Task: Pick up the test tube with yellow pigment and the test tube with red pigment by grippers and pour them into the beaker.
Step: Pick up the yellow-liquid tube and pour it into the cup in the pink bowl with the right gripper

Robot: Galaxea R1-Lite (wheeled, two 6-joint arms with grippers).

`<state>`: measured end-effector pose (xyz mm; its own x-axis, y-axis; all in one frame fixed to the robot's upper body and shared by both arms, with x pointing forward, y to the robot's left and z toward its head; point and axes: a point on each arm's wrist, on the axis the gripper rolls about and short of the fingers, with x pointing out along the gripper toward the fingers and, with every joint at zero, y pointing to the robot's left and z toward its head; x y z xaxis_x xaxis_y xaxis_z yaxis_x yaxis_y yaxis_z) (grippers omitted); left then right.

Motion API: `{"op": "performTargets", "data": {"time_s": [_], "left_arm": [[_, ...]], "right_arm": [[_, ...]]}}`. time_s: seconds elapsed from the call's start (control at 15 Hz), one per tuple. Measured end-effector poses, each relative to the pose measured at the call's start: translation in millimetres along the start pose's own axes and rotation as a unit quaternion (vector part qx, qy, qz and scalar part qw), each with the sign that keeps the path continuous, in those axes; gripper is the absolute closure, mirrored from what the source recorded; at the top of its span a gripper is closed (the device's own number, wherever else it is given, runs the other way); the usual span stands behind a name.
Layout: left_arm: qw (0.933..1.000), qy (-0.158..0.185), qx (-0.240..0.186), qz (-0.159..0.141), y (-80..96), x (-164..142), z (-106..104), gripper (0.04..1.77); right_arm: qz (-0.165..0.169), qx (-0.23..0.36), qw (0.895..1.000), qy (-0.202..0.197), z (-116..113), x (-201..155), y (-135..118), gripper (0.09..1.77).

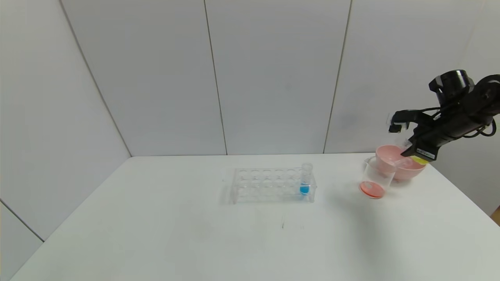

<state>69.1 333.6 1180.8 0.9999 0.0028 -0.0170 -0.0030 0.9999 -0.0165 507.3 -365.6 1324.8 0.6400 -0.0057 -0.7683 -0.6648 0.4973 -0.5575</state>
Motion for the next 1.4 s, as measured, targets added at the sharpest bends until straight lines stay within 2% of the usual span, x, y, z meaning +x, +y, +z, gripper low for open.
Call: {"op": "performTargets", "data": {"time_s": [0.13,0.33,0.87,1.4], "left_arm": [[1.0,0.0,0.0,0.0,0.0,0,0,0.09],[1.0,0.0,0.0,0.0,0.0,0,0,0.09],[1.0,0.0,0.0,0.0,0.0,0,0,0.09],[1.0,0.0,0.0,0.0,0.0,0,0,0.09]], "right_arm": [[0.001,-0.009,1.0,0.001,7,3,4,1.36],[-0.012,-0.024,0.999,0.041,15,5,10,1.36],[-0.014,-0.058,0.994,0.087,23,4,19,1.36],[-0.009,-0.071,0.993,0.098,28,4,24,1.36]]}}
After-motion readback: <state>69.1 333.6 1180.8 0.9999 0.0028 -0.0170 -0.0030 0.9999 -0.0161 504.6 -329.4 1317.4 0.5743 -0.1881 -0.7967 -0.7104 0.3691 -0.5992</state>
